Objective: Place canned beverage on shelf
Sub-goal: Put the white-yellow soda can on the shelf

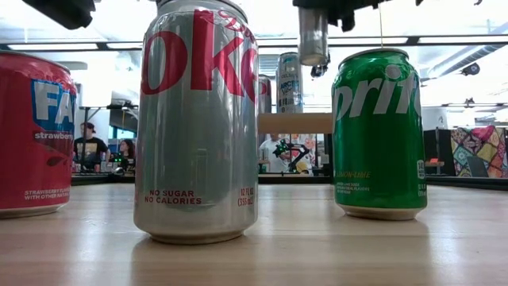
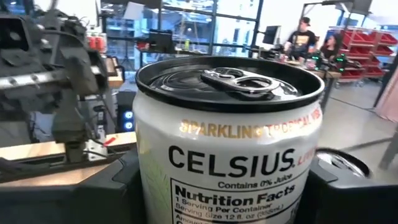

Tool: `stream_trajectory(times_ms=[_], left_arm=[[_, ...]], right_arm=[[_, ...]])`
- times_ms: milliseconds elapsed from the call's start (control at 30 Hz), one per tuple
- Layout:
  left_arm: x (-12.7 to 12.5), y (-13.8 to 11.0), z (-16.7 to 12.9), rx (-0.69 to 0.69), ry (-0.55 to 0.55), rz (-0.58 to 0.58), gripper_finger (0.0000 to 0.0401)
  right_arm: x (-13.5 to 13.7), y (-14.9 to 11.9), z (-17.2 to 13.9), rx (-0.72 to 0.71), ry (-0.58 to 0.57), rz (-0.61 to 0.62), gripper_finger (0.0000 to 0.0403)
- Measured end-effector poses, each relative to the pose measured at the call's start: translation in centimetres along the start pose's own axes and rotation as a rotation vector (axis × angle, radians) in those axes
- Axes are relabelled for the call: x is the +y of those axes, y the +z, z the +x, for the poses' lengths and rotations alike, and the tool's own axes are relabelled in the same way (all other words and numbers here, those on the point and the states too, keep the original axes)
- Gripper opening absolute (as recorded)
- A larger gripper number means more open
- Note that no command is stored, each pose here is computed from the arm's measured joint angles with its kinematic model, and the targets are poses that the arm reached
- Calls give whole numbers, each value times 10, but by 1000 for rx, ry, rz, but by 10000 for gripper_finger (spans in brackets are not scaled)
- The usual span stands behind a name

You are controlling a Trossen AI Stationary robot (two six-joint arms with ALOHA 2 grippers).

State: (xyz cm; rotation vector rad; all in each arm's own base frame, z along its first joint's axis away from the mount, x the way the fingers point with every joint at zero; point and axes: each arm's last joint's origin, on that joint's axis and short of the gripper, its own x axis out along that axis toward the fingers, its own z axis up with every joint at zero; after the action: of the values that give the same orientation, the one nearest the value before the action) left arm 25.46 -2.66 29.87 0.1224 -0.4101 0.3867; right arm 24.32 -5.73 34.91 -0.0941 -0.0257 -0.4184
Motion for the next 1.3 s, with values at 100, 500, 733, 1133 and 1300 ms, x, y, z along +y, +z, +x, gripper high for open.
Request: stream_trajectory(times_ms=[100,500,733,1133,1300], left_arm=[[3,6,-2,0,0,0,341],[14,28,-10,-19,7,-2,341],[19,38,-14,-34,13,6,341],[22,40,-16,-10,58,12,341],[22,39,-16,-8,57,13,341]], right_arm=[[-8,-9,-6,-6,-29,21,231],[-24,-37,-13,35,-100,53,231],[-24,-43,-14,21,-102,56,231],[-25,-59,-17,12,-114,77,231],[-25,-65,-18,4,-120,83,231]])
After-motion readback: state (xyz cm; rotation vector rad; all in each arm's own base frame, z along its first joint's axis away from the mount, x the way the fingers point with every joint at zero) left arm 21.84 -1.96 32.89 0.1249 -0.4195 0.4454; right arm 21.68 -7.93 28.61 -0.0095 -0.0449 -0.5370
